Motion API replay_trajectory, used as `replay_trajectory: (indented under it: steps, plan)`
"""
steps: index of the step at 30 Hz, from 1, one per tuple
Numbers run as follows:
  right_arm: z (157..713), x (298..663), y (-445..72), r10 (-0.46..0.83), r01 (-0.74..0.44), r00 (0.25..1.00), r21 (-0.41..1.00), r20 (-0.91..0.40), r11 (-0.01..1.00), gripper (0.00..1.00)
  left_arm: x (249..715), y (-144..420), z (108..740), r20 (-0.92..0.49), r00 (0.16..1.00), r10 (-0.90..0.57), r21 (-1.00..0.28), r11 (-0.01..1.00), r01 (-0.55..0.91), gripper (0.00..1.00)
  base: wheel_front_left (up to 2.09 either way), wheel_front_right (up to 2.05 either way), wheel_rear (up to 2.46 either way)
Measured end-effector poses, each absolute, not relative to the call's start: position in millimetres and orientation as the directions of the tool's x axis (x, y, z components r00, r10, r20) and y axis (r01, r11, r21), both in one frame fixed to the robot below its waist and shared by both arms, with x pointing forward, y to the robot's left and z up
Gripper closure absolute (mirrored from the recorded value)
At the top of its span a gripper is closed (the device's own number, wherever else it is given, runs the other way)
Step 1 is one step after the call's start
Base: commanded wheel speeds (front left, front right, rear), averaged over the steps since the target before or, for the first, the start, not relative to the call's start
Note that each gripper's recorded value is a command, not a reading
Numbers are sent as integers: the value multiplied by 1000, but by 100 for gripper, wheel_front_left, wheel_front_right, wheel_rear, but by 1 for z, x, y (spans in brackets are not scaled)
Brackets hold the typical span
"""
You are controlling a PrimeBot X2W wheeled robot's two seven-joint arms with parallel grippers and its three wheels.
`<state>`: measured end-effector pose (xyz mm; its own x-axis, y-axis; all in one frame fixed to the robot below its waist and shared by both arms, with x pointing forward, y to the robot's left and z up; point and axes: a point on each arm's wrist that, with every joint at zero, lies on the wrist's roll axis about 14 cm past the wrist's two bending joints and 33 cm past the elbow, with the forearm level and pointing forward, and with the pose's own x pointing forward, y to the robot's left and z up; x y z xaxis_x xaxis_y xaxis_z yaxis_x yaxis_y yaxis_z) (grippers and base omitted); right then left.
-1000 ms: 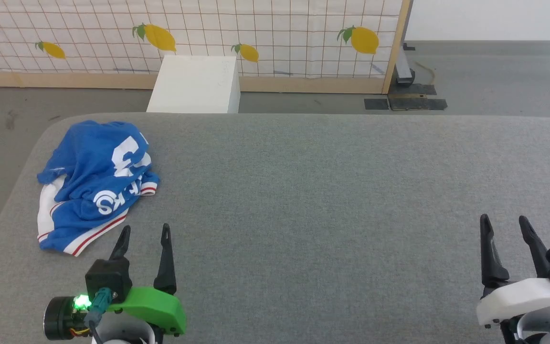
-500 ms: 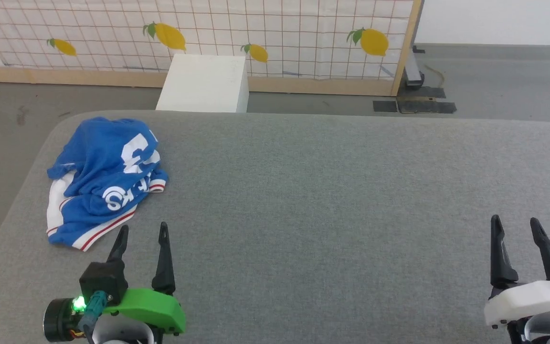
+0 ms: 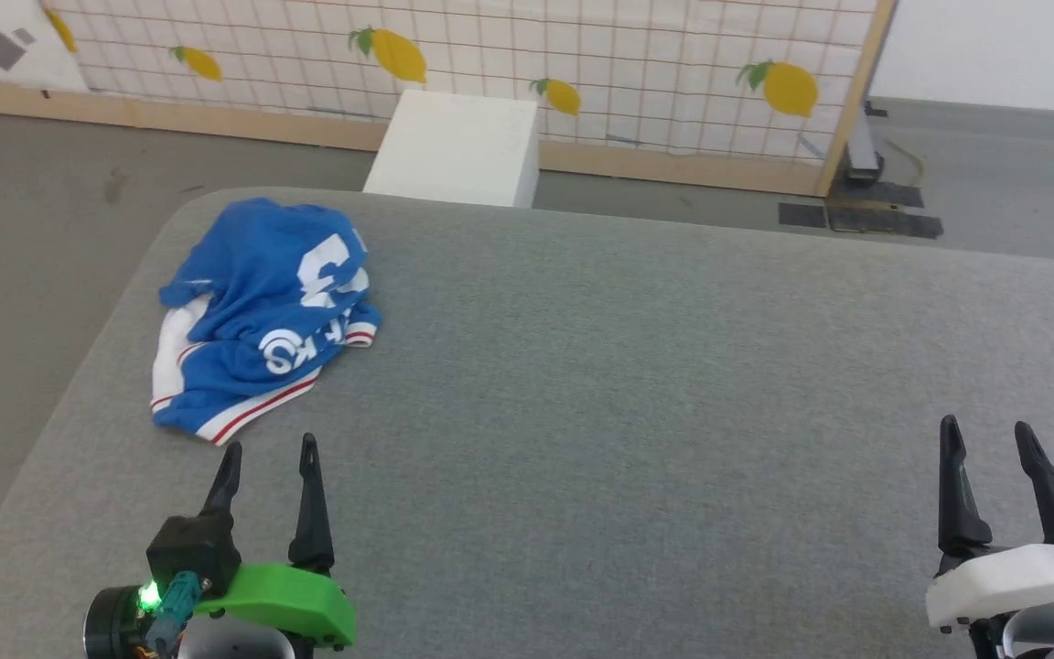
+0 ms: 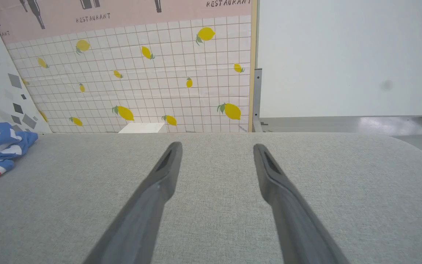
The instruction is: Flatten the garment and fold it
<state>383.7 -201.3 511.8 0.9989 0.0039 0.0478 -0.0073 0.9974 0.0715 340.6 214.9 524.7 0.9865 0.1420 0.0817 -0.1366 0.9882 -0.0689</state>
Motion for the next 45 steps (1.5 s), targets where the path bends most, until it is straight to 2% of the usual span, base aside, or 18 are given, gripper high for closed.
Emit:
replay_trajectory:
  steps: [28,45]
  plan:
    - [508,408,-112,239,-244,969,109,55,964,0,256,286,522,121,903,412,-132,909,-397,0,0,0,0]
    - [506,416,-73,328,-333,943,127,59,934,0,209,314,517,132,831,540,-175,838,-516,0,0,0,0]
